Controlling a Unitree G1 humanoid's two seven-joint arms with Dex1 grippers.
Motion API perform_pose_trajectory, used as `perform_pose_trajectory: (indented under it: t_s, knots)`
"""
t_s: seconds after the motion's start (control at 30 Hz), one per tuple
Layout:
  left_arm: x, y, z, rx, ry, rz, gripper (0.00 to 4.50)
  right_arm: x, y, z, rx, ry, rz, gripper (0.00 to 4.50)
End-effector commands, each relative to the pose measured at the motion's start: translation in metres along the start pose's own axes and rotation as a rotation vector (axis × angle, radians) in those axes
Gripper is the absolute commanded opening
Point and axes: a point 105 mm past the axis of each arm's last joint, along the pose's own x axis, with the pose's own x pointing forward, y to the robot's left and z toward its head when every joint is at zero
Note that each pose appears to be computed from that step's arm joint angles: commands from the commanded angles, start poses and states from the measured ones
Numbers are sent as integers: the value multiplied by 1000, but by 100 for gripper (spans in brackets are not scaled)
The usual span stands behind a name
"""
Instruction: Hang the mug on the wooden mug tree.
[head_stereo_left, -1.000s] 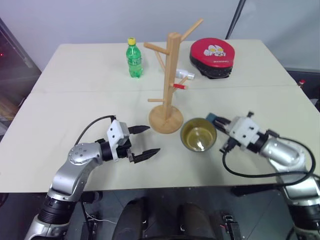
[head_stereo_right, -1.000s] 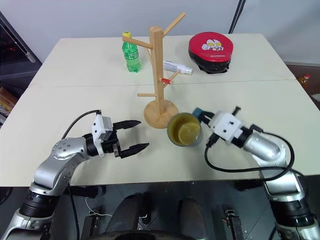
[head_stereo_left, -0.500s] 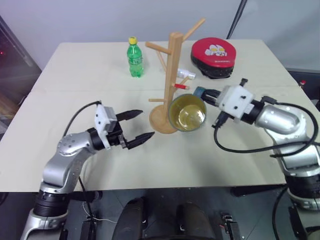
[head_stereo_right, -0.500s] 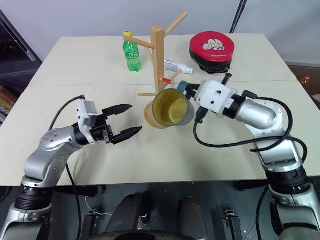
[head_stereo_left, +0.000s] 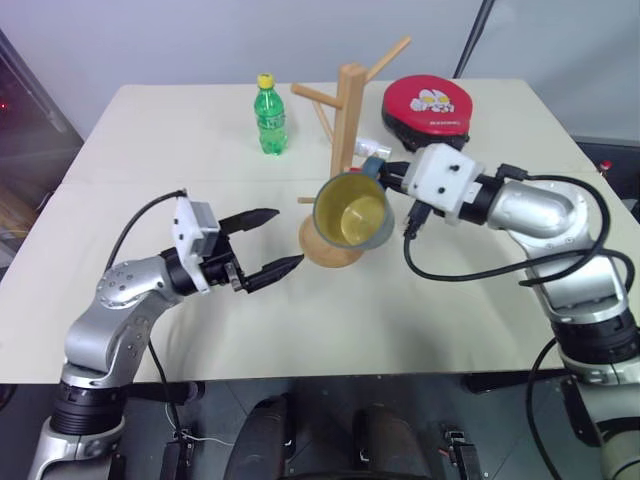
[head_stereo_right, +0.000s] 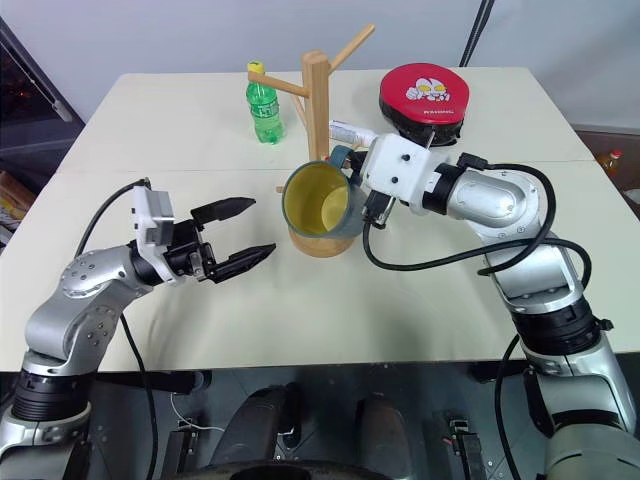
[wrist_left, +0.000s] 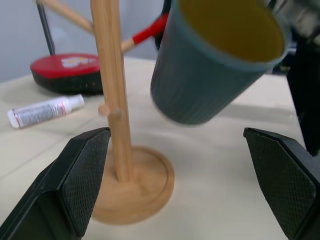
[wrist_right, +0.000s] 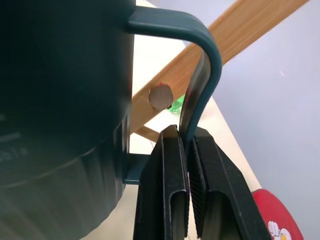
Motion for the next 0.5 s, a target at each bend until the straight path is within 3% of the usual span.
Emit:
perform_pose_trajectory:
  t_s: [0.03, 0.23, 0.33, 0.5]
  knots:
    - [1, -2, 23, 44, -54, -17, 450, 3, -9, 2, -31, 7, -35, 3]
    - [4, -3, 30, 50, -70, -24, 450, 9, -9, -6, -32, 38, -32, 3]
    - [4, -3, 30, 51, -70, -23, 450, 9, -8, -5, -28, 32, -29, 98]
    - [4, -2, 29, 51, -69, -19, 450, 3, -15, -1, -62, 23, -64, 352]
